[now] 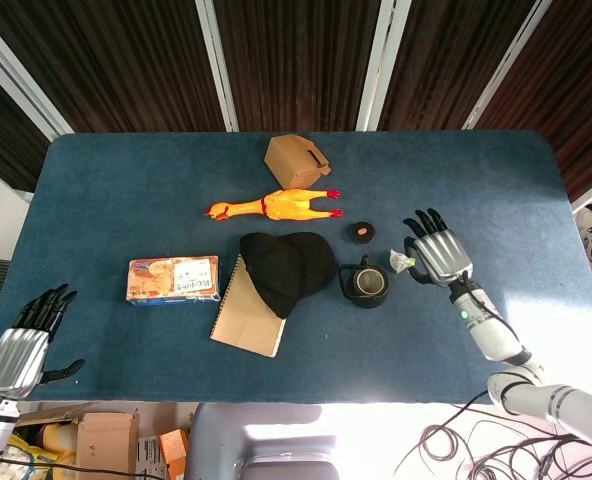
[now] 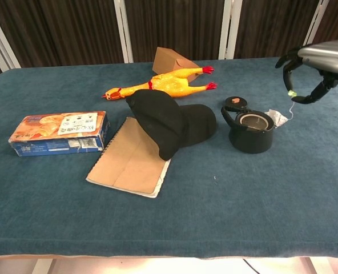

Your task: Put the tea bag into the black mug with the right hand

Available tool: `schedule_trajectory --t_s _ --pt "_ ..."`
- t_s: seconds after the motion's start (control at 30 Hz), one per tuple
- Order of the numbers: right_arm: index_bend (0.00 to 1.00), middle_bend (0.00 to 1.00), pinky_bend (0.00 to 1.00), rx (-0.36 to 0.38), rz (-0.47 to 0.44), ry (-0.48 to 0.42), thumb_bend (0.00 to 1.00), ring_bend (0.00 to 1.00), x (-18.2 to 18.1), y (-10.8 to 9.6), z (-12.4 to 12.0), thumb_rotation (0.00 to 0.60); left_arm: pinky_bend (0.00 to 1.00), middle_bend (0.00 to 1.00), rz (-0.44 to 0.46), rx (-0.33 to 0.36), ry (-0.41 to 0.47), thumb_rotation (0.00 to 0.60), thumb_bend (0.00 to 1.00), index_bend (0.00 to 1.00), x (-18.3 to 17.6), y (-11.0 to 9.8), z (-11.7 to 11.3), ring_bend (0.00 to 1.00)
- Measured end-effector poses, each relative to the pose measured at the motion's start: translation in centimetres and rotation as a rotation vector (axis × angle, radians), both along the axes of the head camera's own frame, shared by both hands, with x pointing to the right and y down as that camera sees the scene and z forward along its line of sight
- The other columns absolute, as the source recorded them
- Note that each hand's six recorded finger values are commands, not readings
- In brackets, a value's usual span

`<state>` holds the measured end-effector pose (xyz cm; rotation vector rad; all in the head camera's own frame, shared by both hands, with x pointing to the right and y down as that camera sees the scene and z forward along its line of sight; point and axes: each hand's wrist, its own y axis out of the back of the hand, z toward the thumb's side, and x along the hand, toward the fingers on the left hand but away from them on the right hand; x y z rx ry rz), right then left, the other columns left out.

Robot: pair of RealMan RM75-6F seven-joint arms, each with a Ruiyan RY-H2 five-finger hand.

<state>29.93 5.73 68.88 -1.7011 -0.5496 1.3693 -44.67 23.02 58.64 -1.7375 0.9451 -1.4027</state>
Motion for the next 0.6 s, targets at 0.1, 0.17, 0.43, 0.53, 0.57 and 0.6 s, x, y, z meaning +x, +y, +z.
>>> schedule_trajectory --t_s 0.1,0.17,0.43,0.53,0.57,0.6 --pt "0.56 0.14 0.0 0.032 0.007 -0.038 0.26 0.0 -0.4 -0.7 -1.9 0.6 0.12 0.01 0.001 -0.001 -0.001 0.6 0.06 0.02 0.0 0.0 0.0 0.0" --pt "0.56 0.14 0.0 0.053 0.011 -0.06 0.26 0.0 -0.6 -1.1 -3.2 0.6 0.12 0.01 0.001 -0.003 -0.001 0.6 0.05 0.02 0.0 0.0 0.1 0.0" --pt "0.56 0.14 0.0 0.106 0.011 -0.106 0.26 0.0 -1.6 -2.1 -6.2 0.6 0.12 0.01 0.001 -0.005 0.0 0.6 0.06 0.02 0.0 0.0 0.1 0.0" --pt "0.56 0.14 0.0 0.119 0.011 -0.117 0.26 0.0 -2.0 -2.4 -6.9 0.6 0.12 0.01 -0.001 -0.004 0.0 0.6 0.06 0.02 0.0 0.0 0.1 0.0" --pt "0.56 0.14 0.0 0.123 0.011 -0.123 0.26 0.0 -2.2 -2.5 -7.2 0.6 0.12 0.01 -0.001 -0.005 0.001 0.6 0.06 0.02 0.0 0.0 0.1 0.0" --pt "0.56 0.14 0.0 0.125 0.01 -0.127 0.26 0.0 -2.4 -2.5 -7.4 0.6 0.12 0.01 -0.001 -0.006 0.0 0.6 0.05 0.02 0.0 0.0 0.1 0.0"
